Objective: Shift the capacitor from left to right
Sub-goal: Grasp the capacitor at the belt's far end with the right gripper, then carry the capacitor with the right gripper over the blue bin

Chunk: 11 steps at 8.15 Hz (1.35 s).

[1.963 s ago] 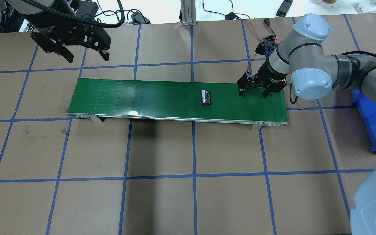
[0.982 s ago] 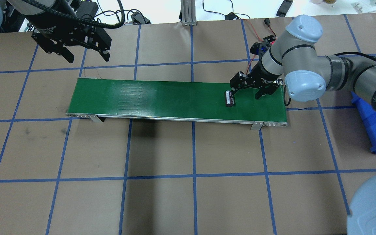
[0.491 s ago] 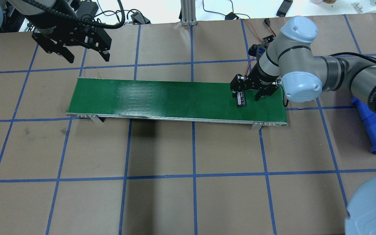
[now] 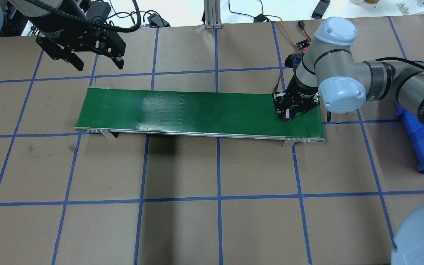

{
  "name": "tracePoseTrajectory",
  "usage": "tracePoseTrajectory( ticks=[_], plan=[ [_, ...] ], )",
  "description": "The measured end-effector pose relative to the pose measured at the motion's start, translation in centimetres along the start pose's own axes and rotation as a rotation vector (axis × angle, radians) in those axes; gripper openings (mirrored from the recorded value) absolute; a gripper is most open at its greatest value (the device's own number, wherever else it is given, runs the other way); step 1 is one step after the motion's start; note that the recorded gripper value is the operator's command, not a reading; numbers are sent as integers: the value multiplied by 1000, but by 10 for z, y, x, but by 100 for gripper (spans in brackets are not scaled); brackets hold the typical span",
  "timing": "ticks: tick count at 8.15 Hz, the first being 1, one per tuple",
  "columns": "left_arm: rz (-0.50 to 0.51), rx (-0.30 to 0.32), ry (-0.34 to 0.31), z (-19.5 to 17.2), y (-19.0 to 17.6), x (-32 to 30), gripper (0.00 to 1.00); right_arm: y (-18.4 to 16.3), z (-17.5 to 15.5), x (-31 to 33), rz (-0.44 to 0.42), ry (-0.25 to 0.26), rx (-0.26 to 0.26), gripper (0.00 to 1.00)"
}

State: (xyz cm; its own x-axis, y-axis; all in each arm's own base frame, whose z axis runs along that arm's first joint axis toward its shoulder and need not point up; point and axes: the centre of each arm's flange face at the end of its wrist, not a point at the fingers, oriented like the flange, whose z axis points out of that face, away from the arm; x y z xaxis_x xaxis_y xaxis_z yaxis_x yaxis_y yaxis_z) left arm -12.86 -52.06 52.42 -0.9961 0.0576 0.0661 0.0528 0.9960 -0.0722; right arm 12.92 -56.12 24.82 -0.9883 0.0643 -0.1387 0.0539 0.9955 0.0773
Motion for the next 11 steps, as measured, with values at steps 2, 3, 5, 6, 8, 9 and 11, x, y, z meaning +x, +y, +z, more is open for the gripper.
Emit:
tracePoseTrajectory(
  ticks=[2,3,5,6,8,9,11],
  plan=[
    [0,0,0,0,0,0,100,-3,-18,7,-6,45,6,0],
    [0,0,0,0,0,0,100,-3,-44,14,-31,94,10,0],
    [-1,2,-1,-1,0,0,100,-1,-112,53,-105,159,49,0],
    [-1,2,-1,-1,0,0,100,3,-142,90,-164,189,72,0],
    [-1,3,-2,-2,0,0,100,14,-178,186,-285,223,70,0],
    [-2,3,-2,-2,0,0,100,22,-188,238,-348,231,62,0],
    [-3,2,-2,-1,0,0,100,37,-186,343,-438,237,52,0]
  ],
)
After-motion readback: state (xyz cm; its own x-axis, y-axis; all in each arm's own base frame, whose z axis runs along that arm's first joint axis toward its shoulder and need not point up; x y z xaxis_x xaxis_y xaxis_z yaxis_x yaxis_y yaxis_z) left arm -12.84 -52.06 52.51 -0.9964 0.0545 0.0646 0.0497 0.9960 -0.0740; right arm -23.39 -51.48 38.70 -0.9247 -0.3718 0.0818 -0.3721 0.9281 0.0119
